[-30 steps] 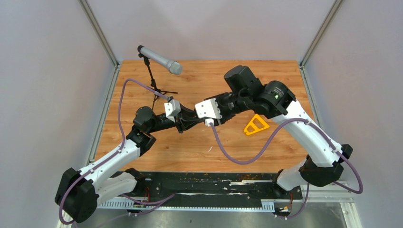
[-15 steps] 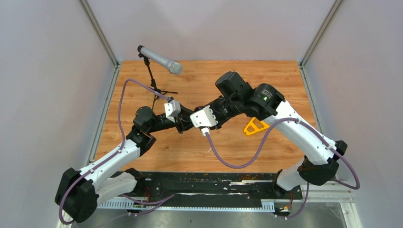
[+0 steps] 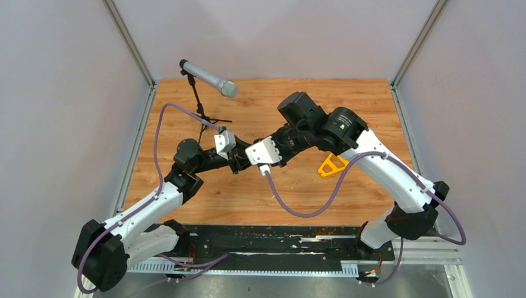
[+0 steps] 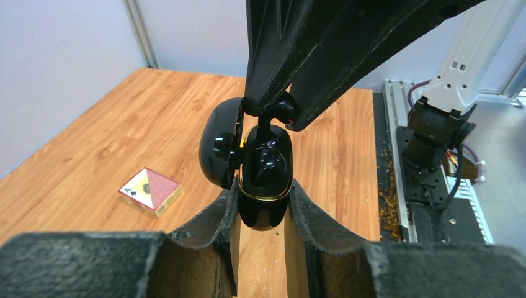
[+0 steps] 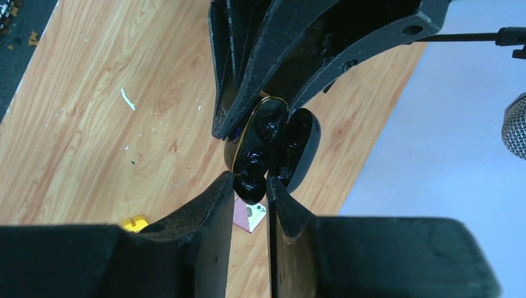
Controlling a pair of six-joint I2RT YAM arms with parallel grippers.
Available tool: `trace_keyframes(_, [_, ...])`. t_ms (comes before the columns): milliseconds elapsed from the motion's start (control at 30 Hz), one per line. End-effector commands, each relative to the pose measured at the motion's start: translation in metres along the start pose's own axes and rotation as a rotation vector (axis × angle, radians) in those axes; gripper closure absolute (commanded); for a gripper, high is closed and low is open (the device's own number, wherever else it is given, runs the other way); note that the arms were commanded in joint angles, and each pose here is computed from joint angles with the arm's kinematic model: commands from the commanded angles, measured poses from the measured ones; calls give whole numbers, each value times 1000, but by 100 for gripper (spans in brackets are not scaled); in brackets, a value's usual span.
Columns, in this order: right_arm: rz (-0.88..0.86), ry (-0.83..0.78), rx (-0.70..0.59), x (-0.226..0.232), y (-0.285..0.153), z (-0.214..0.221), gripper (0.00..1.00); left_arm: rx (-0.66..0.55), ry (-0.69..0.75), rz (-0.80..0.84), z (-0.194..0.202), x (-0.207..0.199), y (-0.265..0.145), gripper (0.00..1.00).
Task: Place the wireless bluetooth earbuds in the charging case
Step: Place the earbud in the charging case.
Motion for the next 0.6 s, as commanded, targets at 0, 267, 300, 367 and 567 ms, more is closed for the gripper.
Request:
trace_keyframes(0, [29, 83, -28, -14, -5, -14, 83, -38, 89, 6, -13, 3, 1, 100])
trace_keyframes(267, [-9, 283, 55, -18, 4, -9, 84, -46, 94, -54, -16, 11, 0, 100])
trace_keyframes(300, [-7, 305, 65, -18, 6, -8, 83, -48, 92, -68, -16, 13, 0, 100])
trace_keyframes(367, [11, 344, 78, -18, 8, -9, 81, -49, 76, -93, -17, 16, 0, 100])
trace_keyframes(567, [127, 434, 52, -30, 4, -28, 76, -47, 41, -111, -14, 17, -1, 100])
Point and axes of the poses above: each gripper's point midway between its finger pads, its own y axis out along the fingers, its own x axis along the line the jaws close on, z = x × y, the point moved 3 cm from there along -y, back along the fingers, and after that the axes turned 11 degrees about y, right-handed, at the moved point
